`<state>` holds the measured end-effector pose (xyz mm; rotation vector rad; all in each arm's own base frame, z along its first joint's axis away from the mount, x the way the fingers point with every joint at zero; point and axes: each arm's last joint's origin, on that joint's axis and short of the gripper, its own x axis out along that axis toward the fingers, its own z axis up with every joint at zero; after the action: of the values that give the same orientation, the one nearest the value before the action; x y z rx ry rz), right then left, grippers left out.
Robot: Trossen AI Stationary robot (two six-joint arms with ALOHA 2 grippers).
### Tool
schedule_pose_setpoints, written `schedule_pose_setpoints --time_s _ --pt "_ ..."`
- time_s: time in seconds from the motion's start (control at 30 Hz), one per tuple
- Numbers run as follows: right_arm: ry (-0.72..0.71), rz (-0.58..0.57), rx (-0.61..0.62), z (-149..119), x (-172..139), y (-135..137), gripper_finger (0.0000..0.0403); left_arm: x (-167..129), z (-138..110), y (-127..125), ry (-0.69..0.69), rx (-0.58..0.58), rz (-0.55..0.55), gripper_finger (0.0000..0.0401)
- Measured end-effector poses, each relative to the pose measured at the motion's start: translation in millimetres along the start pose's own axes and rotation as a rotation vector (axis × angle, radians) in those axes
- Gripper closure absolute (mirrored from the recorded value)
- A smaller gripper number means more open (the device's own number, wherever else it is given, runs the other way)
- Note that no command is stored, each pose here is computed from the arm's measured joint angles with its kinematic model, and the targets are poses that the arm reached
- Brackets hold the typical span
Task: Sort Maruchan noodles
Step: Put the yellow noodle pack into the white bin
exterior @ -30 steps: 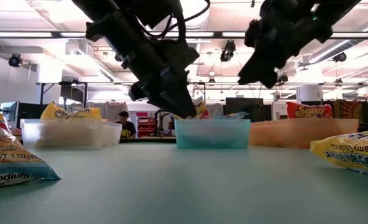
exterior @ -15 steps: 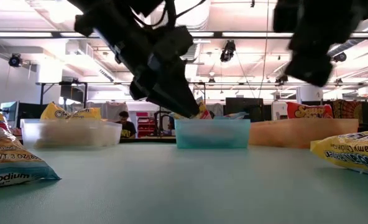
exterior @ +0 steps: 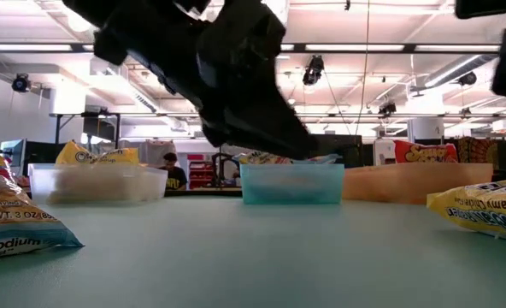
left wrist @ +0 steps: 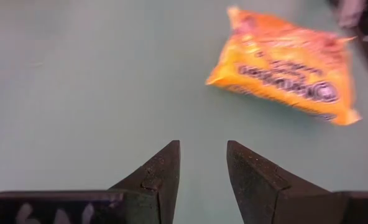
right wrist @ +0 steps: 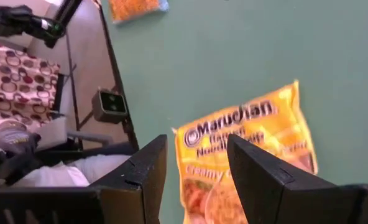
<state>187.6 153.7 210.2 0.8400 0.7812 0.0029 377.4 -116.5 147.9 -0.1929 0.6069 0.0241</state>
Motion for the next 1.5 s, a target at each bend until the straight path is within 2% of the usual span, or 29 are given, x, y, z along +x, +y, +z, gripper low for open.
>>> schedule_pose_setpoints --time_s 0.27,0.57,0.8,1.1,1.37,1.5 --pt "0.104 -0.083 0.012 -27.7 25.1 -1.7 0.0245 26.5 -16.4 -5.8 -0.048 -0.049 -0.143 0.0285" --pt "0.175 -0.13 -0.001 -48.1 41.5 3.3 0.0245 41.8 -31.7 -12.9 -0.06 -0.064 -0.171 0.0285" --pt "0.188 -0.19 0.001 -59.0 51.0 -1.1 0.0246 50.6 -29.8 -21.4 -0.059 -0.055 -0.197 0.0285" --pt "0.015 -0.275 -0.169 -51.4 55.5 -9.8 0.0246 51.3 -22.2 -29.6 -0.041 -0.019 -0.285 0.0285" --pt "-0.118 -0.363 -0.301 -25.6 62.6 -18.7 0.0246 51.3 -27.0 -27.2 -0.026 -0.025 -0.252 0.0285" --pt "-0.098 -0.344 -0.311 -13.9 60.2 -14.4 0.0246 51.1 -29.4 -27.2 -0.009 -0.051 -0.243 0.0285"
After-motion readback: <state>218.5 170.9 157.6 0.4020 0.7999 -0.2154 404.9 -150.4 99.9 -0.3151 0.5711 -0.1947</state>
